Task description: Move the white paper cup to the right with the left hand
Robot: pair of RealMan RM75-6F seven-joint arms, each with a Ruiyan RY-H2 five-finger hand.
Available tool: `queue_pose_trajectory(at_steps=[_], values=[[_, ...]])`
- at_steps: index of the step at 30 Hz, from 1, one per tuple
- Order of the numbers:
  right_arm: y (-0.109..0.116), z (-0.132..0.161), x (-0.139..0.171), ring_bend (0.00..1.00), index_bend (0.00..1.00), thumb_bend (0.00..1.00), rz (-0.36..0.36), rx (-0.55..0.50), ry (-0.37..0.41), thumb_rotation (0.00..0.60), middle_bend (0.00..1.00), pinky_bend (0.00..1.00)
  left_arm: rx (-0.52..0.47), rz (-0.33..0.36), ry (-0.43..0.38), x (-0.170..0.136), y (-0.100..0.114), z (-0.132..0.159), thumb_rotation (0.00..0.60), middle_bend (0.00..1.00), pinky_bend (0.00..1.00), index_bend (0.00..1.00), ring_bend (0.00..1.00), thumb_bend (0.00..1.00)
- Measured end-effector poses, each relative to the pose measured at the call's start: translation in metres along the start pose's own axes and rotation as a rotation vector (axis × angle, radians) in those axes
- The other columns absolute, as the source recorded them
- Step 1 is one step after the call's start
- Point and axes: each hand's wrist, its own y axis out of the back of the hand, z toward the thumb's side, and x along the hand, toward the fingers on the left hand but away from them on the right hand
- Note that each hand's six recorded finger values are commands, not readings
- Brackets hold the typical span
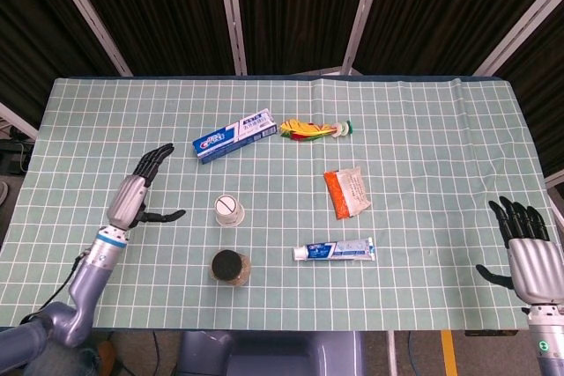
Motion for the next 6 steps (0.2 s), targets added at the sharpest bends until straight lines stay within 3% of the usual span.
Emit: queue_pose_trajectory(at_steps=[6], values=[[0.003, 0.004, -0.001, 0.00, 0.01, 0.00, -0.008, -0.007, 0.011, 0.600, 0.00, 0.00, 0.311, -0.012, 0.083, -0.045, 0.034, -0.009, 0.600, 0.00, 0.00, 0.00, 0.00, 0.00]])
